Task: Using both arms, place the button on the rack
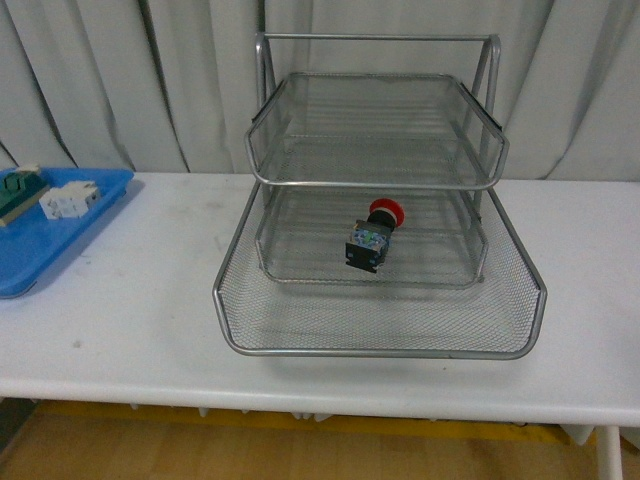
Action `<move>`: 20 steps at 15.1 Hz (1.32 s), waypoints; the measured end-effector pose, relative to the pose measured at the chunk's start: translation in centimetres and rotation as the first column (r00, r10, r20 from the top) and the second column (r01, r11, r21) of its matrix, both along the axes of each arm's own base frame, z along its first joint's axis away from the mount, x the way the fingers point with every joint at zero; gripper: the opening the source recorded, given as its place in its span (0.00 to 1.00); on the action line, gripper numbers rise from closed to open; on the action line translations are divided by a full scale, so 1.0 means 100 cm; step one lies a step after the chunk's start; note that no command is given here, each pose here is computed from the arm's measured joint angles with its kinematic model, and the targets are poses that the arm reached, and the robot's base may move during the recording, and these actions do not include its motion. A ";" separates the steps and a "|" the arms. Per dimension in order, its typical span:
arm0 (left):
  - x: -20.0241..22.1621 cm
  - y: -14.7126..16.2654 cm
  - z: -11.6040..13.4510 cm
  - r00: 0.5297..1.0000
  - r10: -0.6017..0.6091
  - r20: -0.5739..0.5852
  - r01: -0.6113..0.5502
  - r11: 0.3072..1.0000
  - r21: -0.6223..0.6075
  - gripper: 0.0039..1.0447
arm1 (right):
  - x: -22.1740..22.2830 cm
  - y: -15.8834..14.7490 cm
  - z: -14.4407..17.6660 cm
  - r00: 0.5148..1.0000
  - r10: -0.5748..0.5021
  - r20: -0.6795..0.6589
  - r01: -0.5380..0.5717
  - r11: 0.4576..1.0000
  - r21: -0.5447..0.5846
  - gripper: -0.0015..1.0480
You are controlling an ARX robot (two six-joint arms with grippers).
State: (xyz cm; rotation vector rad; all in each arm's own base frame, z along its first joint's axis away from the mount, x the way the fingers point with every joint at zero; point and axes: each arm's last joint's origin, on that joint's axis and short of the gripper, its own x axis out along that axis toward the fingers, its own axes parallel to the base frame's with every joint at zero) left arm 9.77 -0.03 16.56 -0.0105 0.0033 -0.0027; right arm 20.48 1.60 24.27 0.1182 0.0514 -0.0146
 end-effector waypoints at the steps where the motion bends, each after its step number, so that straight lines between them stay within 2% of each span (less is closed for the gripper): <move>1: 0.000 0.000 0.000 1.000 0.000 0.000 0.000 1.000 0.000 0.94 | 0.036 0.009 -0.002 0.994 0.042 -0.104 -0.039 0.999 0.032 0.94; 3: 0.000 0.000 0.000 1.000 0.000 0.000 0.000 1.000 0.000 0.94 | 0.091 0.039 -0.018 0.945 0.126 -0.303 -0.108 0.991 0.076 0.94; 5: 0.000 0.000 0.000 1.000 0.000 0.000 0.000 1.000 0.000 0.94 | 0.121 0.083 -0.017 0.893 0.234 -0.384 -0.216 0.972 0.092 0.93; 9: 0.000 0.000 0.000 1.000 0.000 0.000 0.000 1.000 0.000 0.94 | 0.122 0.155 -0.035 0.753 0.364 -0.548 -0.384 0.920 0.084 0.46; 12: 0.000 0.000 0.000 1.000 0.000 0.000 0.000 1.000 0.000 0.94 | 0.118 0.177 -0.053 0.697 0.380 -0.608 -0.423 0.902 0.079 0.16; 13: 0.000 0.000 0.000 1.000 0.000 0.000 0.000 1.000 0.000 0.94 | 0.115 0.183 -0.059 0.680 0.386 -0.623 -0.432 0.898 0.085 0.03; 16: 0.000 0.000 0.000 1.000 0.000 0.000 0.000 1.000 0.000 0.94 | 0.105 0.187 -0.072 0.651 0.395 -0.648 -0.438 0.893 0.104 0.02; 20: 0.000 0.000 0.000 1.000 0.000 0.000 0.000 1.000 0.000 0.94 | 0.089 0.183 -0.099 0.588 0.385 -0.711 -0.436 0.892 0.121 0.02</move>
